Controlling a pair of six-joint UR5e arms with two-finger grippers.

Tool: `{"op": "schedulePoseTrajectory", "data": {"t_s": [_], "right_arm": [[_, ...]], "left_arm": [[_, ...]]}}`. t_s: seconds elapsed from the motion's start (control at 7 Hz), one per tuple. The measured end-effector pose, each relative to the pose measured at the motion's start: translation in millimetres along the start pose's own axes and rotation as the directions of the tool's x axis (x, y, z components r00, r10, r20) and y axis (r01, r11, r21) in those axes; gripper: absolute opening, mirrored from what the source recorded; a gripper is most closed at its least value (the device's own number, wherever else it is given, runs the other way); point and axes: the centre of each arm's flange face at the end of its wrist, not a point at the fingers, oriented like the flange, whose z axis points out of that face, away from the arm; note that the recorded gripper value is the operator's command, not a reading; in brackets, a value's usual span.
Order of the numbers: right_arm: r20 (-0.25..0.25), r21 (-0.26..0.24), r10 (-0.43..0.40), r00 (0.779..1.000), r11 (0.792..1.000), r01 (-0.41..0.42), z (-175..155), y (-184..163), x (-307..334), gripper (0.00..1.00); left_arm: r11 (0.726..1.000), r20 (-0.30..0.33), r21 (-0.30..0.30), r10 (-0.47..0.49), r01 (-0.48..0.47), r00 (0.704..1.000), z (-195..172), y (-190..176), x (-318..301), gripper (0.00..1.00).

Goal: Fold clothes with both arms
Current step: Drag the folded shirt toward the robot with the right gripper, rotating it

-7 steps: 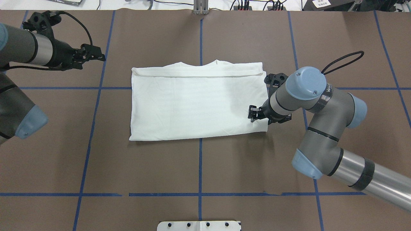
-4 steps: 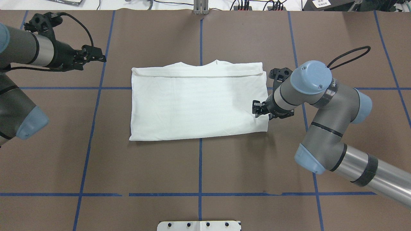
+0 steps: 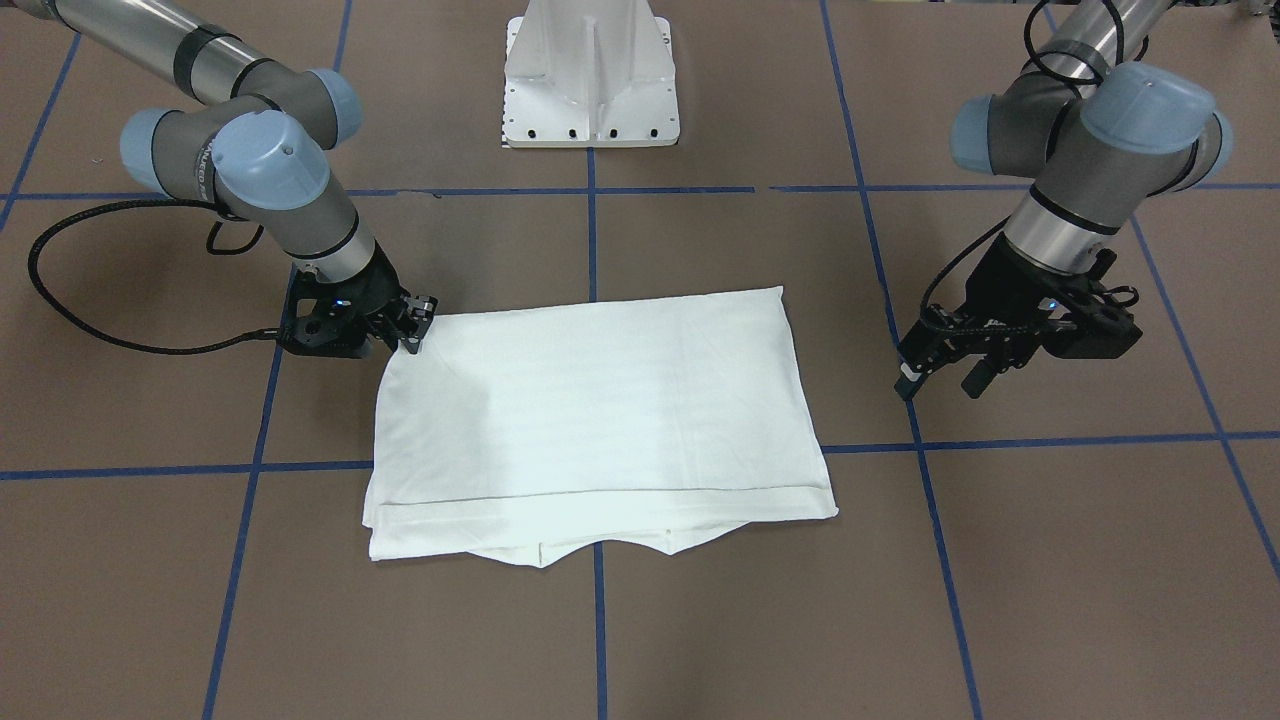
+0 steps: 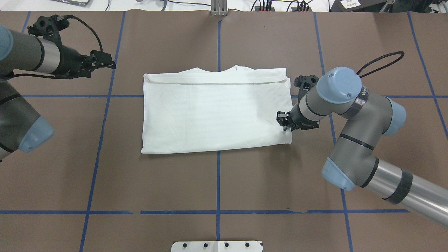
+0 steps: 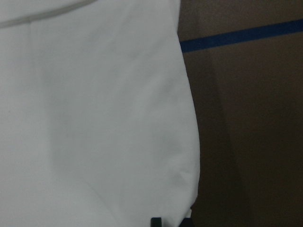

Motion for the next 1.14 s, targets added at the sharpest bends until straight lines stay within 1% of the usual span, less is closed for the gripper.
{"op": "schedulePoseTrajectory", "data": {"t_s": [0.14, 0.29, 0.43, 0.57, 0.71, 0.86, 1.0, 1.14], "right_arm": [[0.006, -0.002, 0.0, 1.0, 1.0, 0.0, -4.8, 1.5, 2.0, 0.0], [0.02, -0.006, -0.003, 1.0, 1.0, 0.004, -18.7, 10.9, 14.2, 0.0], [0.033, -0.013, -0.008, 0.999, 1.0, 0.009, -38.8, 27.8, 36.8, 0.0], [0.034, -0.015, -0.008, 0.999, 1.0, 0.008, -55.9, 43.2, 62.1, 0.0], [0.026, -0.019, -0.006, 1.0, 1.0, 0.006, -68.9, 57.7, 86.6, 0.0], [0.021, -0.037, -0.012, 1.0, 0.999, 0.013, -82.0, 78.3, 106.7, 0.0], [0.023, -0.083, -0.033, 0.999, 0.996, 0.035, -94.0, 107.5, 119.4, 0.0], [0.041, -0.164, -0.075, 0.996, 0.983, 0.081, -104.8, 146.2, 121.6, 0.0]], "left_arm": [[1.0, -0.001, 0.0, 0.0, 0.0, 1.0, -0.2, 0.0, 0.5, 1.0], [1.0, -0.002, 0.002, 0.001, -0.001, 1.0, -0.9, -0.2, 1.0, 1.0], [1.0, 0.001, 0.019, 0.001, -0.001, 1.0, -1.9, -1.5, 1.3, 1.0], [0.999, 0.008, 0.047, 0.002, -0.002, 1.0, -2.5, -3.4, 1.7, 1.0], [0.998, 0.012, 0.063, 0.002, -0.003, 1.0, -2.7, -4.1, 2.4, 1.0], [0.998, 0.013, 0.069, 0.002, -0.003, 1.0, -2.7, -4.4, 3.5, 1.0], [0.997, 0.01, 0.072, 0.004, -0.005, 1.0, -3.1, -4.2, 5.7, 1.0], [0.997, 0.005, 0.073, 0.007, -0.008, 1.0, -3.9, -4.0, 9.0, 1.0]]}}
